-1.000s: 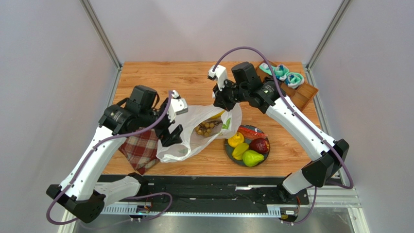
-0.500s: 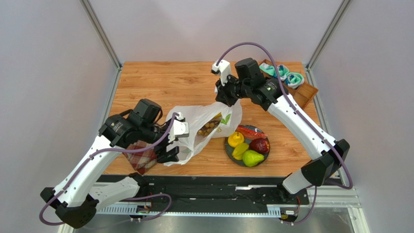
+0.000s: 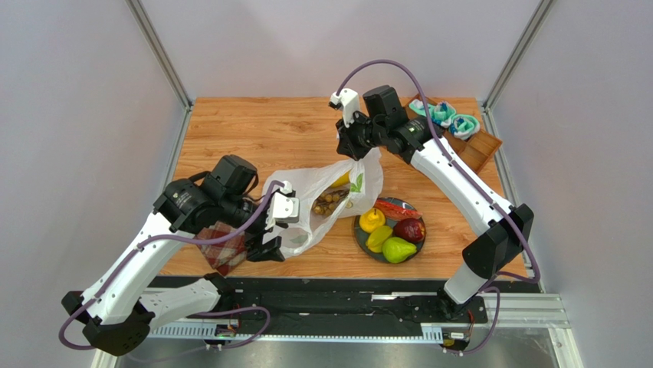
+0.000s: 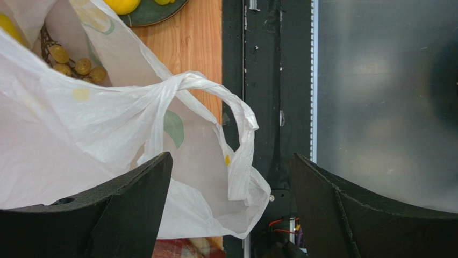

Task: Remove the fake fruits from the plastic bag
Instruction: Adjust the plastic bag at the center of the board.

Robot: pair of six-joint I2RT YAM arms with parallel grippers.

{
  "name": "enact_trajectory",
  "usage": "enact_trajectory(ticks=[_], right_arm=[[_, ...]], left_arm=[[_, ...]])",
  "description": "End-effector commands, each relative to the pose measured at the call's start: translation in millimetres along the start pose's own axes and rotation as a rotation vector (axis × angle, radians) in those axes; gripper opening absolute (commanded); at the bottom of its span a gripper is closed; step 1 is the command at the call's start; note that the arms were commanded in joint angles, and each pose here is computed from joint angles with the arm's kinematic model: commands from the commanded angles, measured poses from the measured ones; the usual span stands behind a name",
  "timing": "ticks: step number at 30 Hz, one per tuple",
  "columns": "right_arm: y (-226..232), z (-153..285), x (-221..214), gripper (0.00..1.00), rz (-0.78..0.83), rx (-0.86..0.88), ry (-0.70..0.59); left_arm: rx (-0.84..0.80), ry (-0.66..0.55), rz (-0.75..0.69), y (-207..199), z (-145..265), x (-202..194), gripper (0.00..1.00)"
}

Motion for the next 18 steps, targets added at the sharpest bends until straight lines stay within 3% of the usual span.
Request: enact_trajectory(ticks=[1, 6, 8, 9, 11, 12, 15, 18], right_arm=[[-8, 6, 30, 0.0, -0.019, -0.021, -0.099], [-12, 10, 38, 0.0, -0.033, -0.031, -0.121], [-12, 12, 39, 0.0, -0.031, -0.029, -0.124], [-11, 14, 38, 0.0, -0.018, -0.027, -0.126], [-11, 12, 37, 0.0, -0.002, -0.016, -0.13], [-10, 10, 38, 0.0, 0.008, -0.013, -0.132], [-19, -8, 44, 0.0, 0.014, -0.014, -0.126], [-30, -19, 78, 0.0, 0.02, -0.018, -0.199]], left_arm=[[-0.021, 0.022, -0.052, 10, -16, -2, 0.86], [-0.037, 0.058, -0.076, 23, -37, -10, 0.78], [0.009, 0.067, -0.077, 36, -45, -9, 0.63], [0.026, 0.072, -0.067, 41, -47, -8, 0.47], [0.099, 0.102, -0.039, 54, -48, -5, 0.26], [0.155, 0.096, -0.03, 62, -41, 1, 0.0], [0.337, 0.005, 0.057, 87, -6, 16, 0.0], [0.524, -0.138, 0.184, 110, 47, 37, 0.0]])
Point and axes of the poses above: each gripper's point midway between its finger pads, its own z axis back along the fingers, its own y axis along the line the jaws close on, x = y × z, the point moved 6 cm from there along z, back along the fingers, and after that the axes turned 5 degrees about z, right-handed, at the moved point
